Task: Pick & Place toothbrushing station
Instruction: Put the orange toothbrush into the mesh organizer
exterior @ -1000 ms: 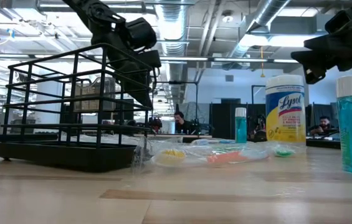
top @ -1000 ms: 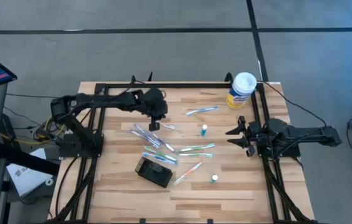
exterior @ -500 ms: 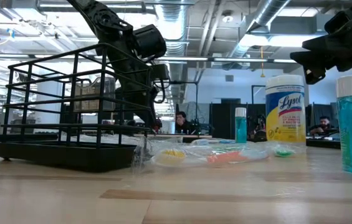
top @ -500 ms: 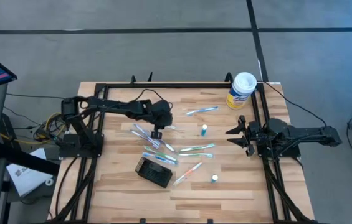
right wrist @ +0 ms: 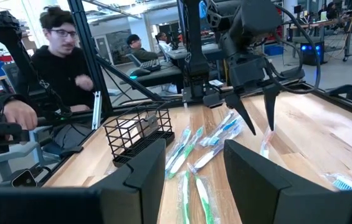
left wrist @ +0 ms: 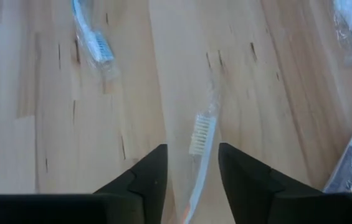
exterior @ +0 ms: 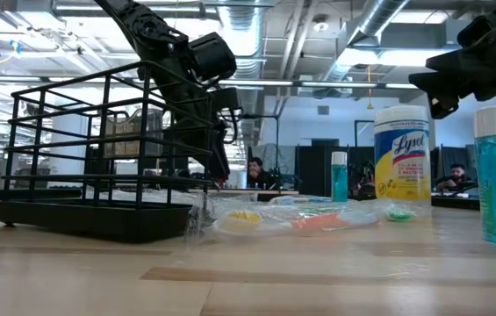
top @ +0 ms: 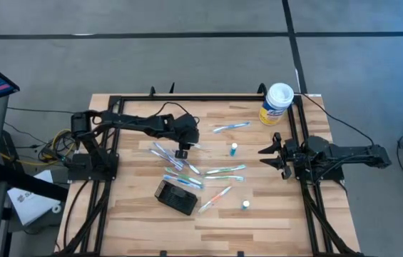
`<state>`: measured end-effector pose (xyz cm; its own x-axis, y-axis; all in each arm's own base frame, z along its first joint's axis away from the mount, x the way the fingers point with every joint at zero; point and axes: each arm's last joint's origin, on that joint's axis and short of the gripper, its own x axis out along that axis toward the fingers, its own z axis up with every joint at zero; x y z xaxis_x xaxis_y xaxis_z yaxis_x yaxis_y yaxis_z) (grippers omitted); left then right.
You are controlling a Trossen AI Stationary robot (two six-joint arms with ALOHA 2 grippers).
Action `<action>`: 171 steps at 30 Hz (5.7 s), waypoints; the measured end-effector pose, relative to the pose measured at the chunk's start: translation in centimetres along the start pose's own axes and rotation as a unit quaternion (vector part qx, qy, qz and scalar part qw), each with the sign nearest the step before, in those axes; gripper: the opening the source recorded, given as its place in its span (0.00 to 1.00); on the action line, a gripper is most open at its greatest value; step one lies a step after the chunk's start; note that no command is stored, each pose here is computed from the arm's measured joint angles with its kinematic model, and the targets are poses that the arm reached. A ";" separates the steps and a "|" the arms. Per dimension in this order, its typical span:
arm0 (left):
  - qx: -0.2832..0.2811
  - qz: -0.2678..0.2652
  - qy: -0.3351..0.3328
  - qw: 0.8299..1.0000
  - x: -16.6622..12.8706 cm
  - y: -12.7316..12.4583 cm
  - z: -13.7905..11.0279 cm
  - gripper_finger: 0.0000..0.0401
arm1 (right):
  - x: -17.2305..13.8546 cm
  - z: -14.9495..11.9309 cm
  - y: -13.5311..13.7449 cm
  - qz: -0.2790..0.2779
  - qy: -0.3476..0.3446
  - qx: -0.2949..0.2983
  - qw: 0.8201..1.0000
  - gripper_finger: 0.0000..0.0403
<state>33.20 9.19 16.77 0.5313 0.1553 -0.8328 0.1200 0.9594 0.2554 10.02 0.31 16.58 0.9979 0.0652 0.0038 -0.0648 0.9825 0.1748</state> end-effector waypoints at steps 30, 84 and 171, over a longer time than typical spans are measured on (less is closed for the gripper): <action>-0.013 -0.014 0.051 0.999 4.0 0.5 -2.1 0.31 | 0.0 0.0 0.0 0.000 0.000 0.000 1.000 0.38; -0.143 -0.034 -0.419 0.896 -10.8 -4.7 -5.3 0.01 | 0.1 0.1 -0.1 -0.016 0.002 0.000 1.000 0.38; -0.116 -0.092 -0.579 0.801 -12.8 -22.7 -8.7 0.00 | 0.1 0.3 -0.1 -0.017 0.000 0.001 1.000 0.38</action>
<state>16.36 -12.48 17.37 0.9608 -0.1880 0.2038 0.1980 0.9798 -0.0294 10.17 0.17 16.90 0.9995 0.0324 -0.0012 -0.0317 0.9837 0.1770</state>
